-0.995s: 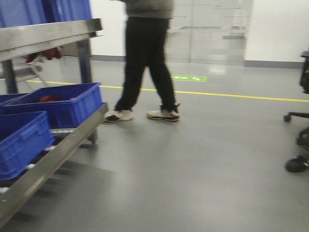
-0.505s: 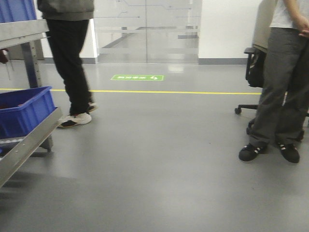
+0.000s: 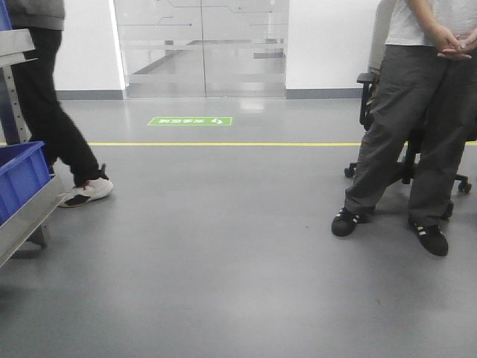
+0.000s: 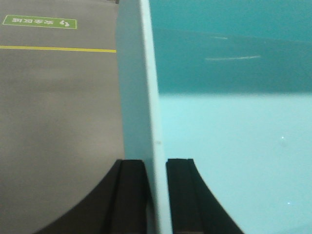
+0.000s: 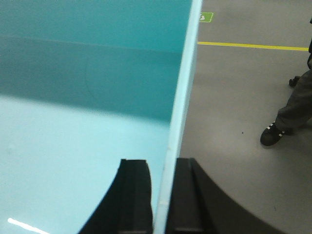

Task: Fetch blue bin and place on conveyor start
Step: 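Carry the teal bin in both grippers while driving toward the red conveyor table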

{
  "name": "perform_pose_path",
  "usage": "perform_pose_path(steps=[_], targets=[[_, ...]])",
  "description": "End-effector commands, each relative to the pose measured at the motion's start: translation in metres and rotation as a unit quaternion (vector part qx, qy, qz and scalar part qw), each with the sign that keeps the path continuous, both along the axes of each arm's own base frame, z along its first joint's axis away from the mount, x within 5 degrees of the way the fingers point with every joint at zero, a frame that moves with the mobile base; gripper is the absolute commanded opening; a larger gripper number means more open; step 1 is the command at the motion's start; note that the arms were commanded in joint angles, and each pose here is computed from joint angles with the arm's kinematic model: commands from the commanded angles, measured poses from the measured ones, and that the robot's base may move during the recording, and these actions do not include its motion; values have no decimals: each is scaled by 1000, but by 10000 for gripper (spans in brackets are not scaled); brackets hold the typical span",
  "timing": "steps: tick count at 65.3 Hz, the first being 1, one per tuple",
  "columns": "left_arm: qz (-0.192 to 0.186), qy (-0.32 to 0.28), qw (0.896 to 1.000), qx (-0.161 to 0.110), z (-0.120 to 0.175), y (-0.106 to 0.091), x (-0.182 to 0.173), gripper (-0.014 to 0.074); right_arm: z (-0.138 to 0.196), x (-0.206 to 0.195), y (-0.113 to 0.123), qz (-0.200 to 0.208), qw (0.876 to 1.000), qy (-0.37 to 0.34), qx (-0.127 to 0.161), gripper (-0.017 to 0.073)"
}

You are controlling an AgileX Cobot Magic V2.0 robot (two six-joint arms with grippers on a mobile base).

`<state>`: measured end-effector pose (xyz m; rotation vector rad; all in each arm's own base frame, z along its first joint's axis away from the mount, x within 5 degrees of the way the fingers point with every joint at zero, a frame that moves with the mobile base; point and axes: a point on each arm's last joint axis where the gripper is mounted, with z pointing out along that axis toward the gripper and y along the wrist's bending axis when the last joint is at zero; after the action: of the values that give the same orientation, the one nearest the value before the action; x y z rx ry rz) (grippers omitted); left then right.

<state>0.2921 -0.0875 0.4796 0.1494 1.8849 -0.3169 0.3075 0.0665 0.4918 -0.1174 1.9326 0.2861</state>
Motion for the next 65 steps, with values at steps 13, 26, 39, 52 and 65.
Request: perform_pose_path(steps=[13,26,39,52,65], targets=[[-4,-28,999,-27,12,0,-6,-111,11,-2,-3,-4,999,-42,-4,-152],[-4,-28,999,-27,12,0,-6,-111,11,-2,-3,-4,999,-42,-4,-152],[-4,-28,999,-27,12,0,-6,-111,11,-2,-3,-4,999,-42,-4,-152],[-4,-28,999,-27,12,0,-6,-111,11,-2,-3,-4,999,-42,-4,-152],[-4,-28,999,-27,12,0,-6,-111,12,-2,-3,-4,999,-46,-3,-152]])
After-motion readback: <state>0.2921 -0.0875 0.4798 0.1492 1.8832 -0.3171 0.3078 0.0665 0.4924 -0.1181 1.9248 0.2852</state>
